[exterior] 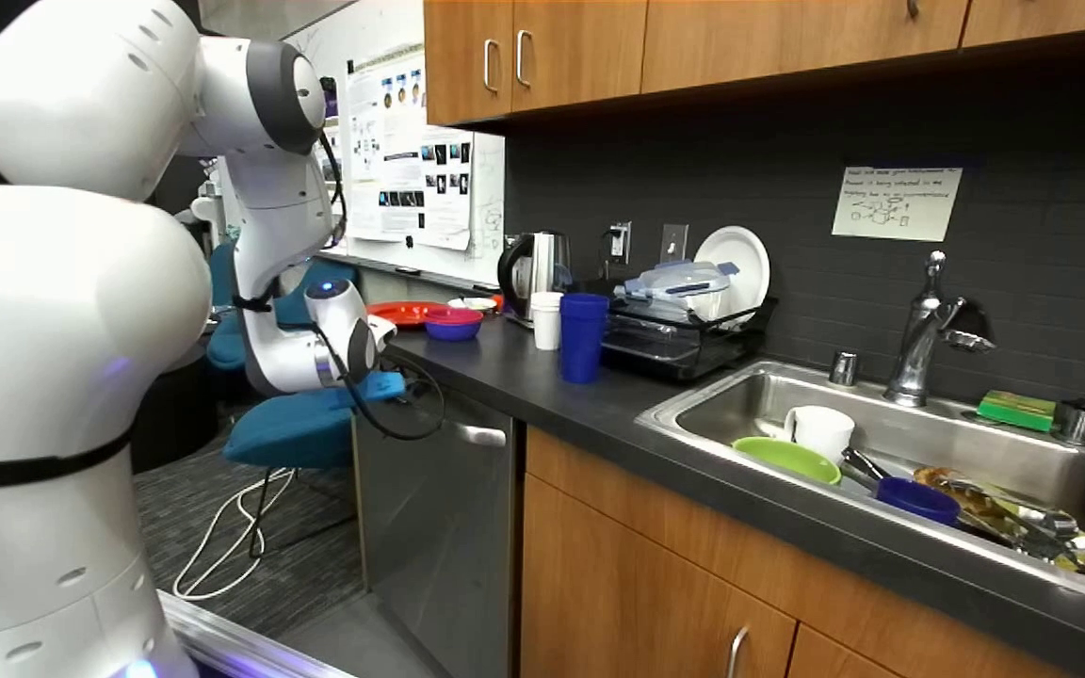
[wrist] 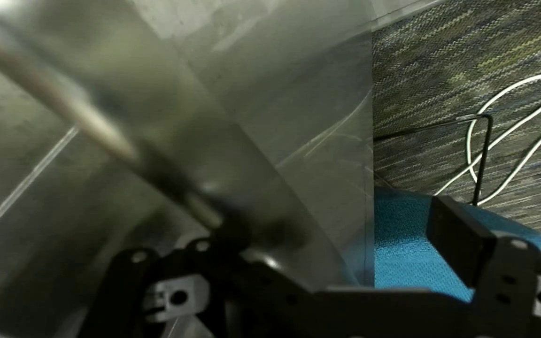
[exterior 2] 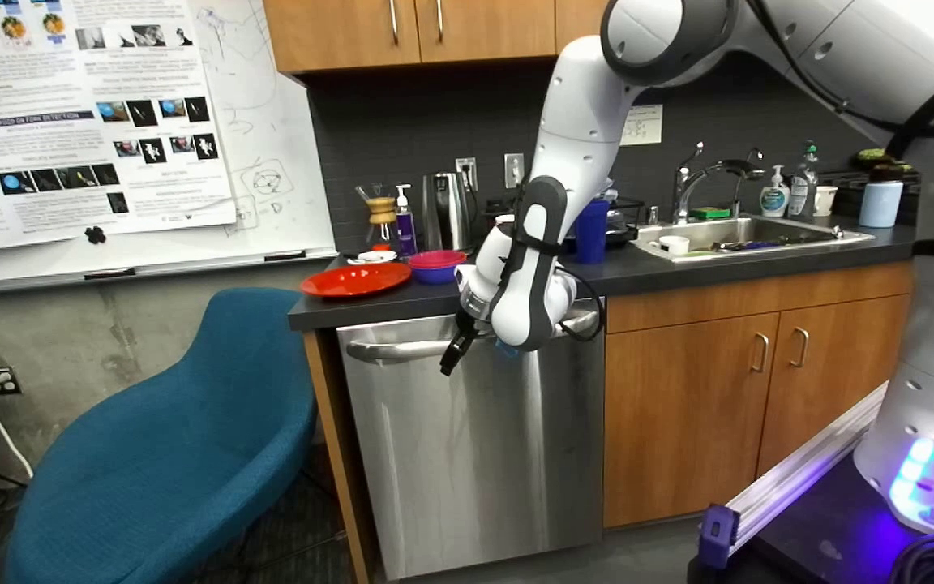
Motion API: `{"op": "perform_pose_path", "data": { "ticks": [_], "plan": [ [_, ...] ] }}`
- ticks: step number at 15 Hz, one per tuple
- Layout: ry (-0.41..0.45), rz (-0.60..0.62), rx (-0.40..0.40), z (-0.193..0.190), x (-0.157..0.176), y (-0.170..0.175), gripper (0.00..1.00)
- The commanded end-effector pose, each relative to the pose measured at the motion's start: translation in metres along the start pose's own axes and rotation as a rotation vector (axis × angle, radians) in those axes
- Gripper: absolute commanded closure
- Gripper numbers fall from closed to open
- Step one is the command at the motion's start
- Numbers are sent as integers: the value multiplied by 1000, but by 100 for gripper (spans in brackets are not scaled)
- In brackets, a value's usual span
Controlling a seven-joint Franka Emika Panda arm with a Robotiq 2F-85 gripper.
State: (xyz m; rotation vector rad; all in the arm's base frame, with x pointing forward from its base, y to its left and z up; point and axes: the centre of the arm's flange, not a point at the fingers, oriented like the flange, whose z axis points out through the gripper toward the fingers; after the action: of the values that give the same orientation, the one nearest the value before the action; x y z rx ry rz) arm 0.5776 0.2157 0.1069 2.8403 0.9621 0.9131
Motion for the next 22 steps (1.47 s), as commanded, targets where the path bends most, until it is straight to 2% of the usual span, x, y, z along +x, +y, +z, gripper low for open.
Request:
{"op": "perform_pose_path", "data": {
  "ticks": [1,2,3,5,7,12,13,22],
  "plan": [
    [-132,16,69,21,-52,-50,0],
    [-136,6,48,20,-51,-52,0],
    [-148,-18,-29,18,-49,-55,0],
    [-161,-70,-95,15,-51,-57,0],
    [-176,-160,-131,11,-53,-66,0],
    [-190,-384,-153,25,-60,-78,0],
    [-94,-321,-215,5,-17,-22,0],
    [-88,-322,-222,5,-14,-21,0]
  ]
}}
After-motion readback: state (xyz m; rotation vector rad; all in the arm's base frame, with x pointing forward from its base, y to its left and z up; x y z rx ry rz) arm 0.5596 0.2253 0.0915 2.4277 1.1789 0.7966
